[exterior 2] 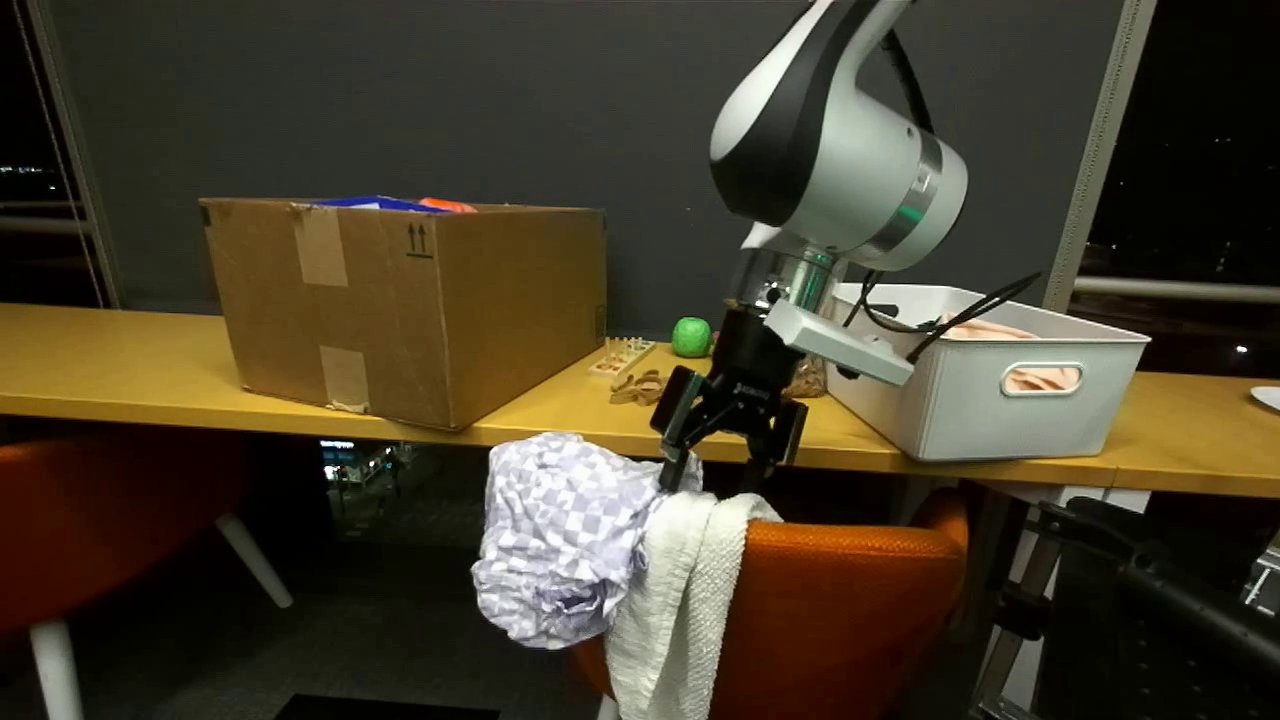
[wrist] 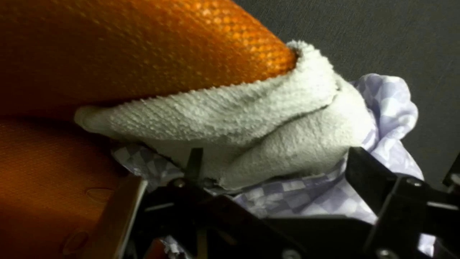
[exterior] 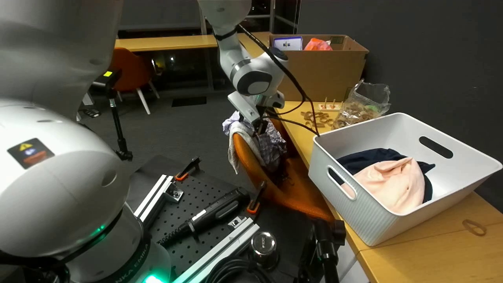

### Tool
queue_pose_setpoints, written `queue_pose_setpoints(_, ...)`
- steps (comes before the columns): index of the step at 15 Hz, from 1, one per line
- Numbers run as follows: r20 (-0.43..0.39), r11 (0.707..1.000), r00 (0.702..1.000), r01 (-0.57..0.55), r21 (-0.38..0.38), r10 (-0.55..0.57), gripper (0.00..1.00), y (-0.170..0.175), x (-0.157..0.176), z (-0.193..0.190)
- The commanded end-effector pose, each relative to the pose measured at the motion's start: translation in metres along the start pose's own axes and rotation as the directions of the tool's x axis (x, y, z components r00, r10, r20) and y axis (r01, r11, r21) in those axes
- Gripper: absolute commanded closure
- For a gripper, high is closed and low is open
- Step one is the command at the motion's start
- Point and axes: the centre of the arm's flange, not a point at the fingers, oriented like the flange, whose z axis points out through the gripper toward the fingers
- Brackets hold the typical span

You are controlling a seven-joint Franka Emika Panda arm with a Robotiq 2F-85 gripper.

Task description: Shift the clothes to the storage bin

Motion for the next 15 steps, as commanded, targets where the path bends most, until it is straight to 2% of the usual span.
queue_pose_setpoints(1, -0.064, 0.998, 0.998, 0.026, 0.053, -0.022, 0.00, -0.028, 0.019, 0.014)
queue_pose_setpoints(4, -0.100, 0.995, 0.994, 0.045, 0.087, -0.036, 0.00, -0.047, 0.027, 0.009)
queue_pose_setpoints(12, -0.042, 0.994, 0.999, 0.040, 0.106, -0.035, 0.00, -0.051, 0.028, 0.033)
queue_pose_setpoints(14, -0.044, 0.993, 0.998, 0.046, 0.104, -0.042, 0.26, -0.052, 0.027, 0.031)
queue_pose_setpoints(15, -0.046, 0.993, 0.998, 0.048, 0.105, -0.044, 0.32, -0.052, 0.027, 0.030)
